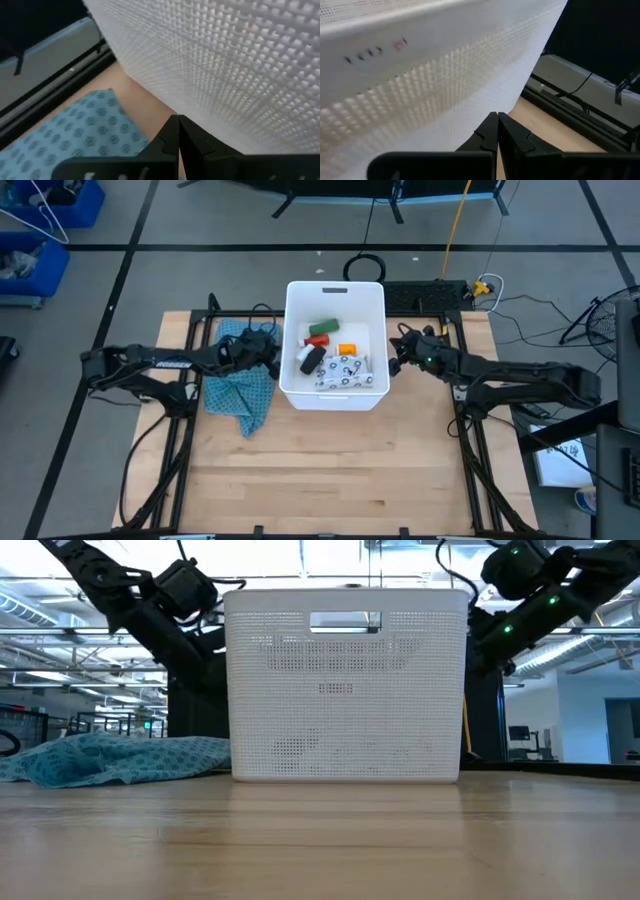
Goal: Pick & place medical supplies in basket/bin
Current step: Adjust the white bin, then return to Home Position
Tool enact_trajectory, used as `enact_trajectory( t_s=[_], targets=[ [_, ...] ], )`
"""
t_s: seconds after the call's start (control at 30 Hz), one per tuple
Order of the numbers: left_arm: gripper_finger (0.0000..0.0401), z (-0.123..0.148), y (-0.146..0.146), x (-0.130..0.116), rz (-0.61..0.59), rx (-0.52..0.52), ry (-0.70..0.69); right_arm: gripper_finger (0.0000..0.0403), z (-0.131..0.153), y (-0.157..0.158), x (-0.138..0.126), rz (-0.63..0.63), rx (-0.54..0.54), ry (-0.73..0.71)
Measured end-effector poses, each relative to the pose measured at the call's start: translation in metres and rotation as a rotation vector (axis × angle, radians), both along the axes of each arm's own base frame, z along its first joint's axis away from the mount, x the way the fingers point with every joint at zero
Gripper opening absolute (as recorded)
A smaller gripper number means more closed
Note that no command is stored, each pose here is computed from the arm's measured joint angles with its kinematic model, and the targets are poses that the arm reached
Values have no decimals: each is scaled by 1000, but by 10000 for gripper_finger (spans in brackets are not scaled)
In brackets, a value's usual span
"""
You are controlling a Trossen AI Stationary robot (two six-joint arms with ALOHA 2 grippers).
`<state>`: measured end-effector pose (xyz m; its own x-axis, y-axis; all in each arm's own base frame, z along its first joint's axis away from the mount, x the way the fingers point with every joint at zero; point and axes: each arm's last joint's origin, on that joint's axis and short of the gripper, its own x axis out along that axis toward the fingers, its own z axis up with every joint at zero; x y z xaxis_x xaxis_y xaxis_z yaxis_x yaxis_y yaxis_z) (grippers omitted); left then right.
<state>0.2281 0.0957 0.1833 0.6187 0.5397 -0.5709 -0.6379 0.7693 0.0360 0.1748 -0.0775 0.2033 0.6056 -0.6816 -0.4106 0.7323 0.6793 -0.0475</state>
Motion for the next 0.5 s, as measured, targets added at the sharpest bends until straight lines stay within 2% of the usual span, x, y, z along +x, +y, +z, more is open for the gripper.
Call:
enact_trajectory(
  t_s=[0.27,0.5],
  targets=[
    [3,17,-7,-17,23,15,16,0,8,5,-15,-2,6,1],
    [3,29,-33,-49,-26,-10,143,0,6,21,-34,19,88,63]
  ],
)
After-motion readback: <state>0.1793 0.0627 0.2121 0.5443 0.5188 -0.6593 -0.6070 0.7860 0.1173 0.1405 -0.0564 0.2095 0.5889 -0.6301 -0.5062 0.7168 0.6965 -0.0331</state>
